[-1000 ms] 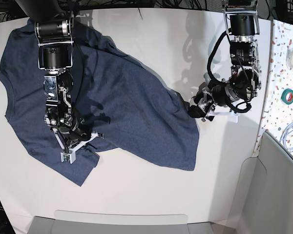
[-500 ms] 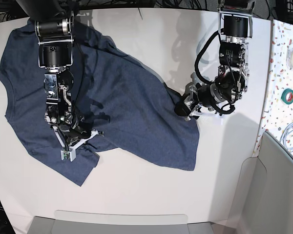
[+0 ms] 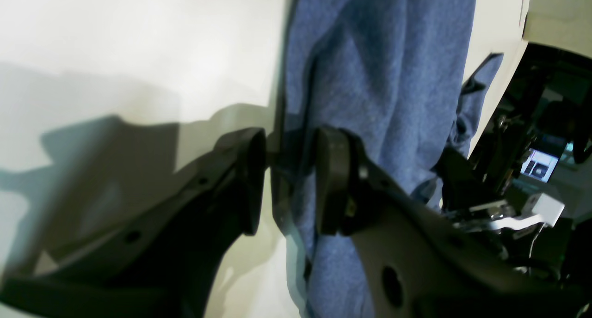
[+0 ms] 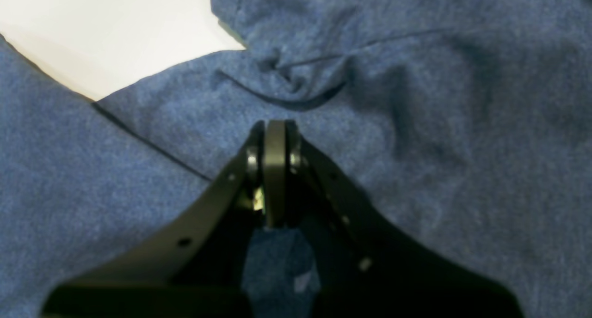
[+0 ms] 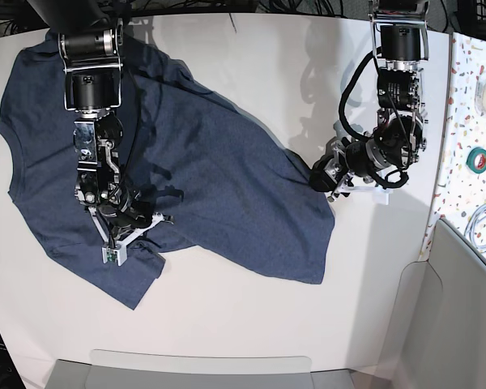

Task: Layout the t-shirt on the table in an organized manner, then fold the t-shirt properly

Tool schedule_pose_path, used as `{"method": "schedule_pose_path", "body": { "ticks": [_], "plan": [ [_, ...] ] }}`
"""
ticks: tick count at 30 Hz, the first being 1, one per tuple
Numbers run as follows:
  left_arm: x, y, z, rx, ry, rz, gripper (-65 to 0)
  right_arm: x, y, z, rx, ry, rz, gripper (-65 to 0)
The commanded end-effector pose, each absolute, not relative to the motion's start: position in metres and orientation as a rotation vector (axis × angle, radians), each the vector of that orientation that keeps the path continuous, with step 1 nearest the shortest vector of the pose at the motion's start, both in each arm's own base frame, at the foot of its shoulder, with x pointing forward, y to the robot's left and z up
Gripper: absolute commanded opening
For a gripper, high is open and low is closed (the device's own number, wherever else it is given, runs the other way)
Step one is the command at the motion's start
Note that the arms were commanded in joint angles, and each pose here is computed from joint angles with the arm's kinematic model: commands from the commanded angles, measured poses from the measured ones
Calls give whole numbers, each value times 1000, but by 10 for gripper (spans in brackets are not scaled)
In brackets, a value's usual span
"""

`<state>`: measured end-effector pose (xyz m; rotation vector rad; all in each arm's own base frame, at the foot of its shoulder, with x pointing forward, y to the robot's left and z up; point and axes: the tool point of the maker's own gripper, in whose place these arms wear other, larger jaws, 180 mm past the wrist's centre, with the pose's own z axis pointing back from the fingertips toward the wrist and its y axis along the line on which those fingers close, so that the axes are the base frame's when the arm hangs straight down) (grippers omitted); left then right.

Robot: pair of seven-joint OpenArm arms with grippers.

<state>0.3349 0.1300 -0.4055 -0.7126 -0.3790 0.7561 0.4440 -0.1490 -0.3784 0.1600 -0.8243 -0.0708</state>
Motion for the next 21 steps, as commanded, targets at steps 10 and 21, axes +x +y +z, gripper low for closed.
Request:
{"method": "schedule_pose_path", "body": {
  "ticks": [10,21],
  "plan": [
    [340,156,-402,-676,-420,821,-469,459,-151,-356,161,-897,-61,-650],
    [332,159,-408,-671,-408,843,-470,458,-151,-357,161,-895,-62,-650]
  ]
}}
